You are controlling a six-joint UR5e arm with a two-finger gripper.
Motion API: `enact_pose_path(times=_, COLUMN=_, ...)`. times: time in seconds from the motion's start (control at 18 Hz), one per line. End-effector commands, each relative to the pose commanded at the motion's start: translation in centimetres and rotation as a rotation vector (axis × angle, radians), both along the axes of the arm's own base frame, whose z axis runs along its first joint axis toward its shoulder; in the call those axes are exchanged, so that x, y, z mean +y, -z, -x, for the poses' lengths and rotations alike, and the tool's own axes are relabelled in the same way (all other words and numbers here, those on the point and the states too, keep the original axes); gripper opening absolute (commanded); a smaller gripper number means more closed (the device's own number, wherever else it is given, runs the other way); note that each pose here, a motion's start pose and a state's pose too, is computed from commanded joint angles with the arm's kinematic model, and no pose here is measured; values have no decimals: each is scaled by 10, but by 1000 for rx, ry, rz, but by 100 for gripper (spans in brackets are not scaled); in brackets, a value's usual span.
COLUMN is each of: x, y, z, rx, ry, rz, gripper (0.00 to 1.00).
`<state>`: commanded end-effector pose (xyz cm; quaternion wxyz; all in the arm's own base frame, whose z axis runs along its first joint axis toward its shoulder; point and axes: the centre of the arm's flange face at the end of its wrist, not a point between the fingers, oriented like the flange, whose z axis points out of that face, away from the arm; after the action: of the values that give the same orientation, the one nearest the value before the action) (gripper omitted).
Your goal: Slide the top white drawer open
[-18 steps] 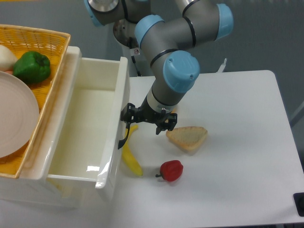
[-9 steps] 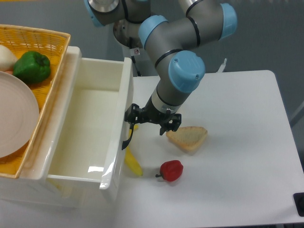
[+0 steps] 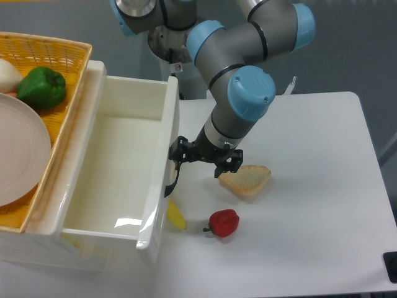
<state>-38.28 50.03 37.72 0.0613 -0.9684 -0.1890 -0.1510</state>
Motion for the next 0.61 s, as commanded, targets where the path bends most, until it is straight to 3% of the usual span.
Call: enact_pose_path(times=0.61, x=-5, y=-7, z=10, rx=5, ry=-17, rz=-9, gripper=100)
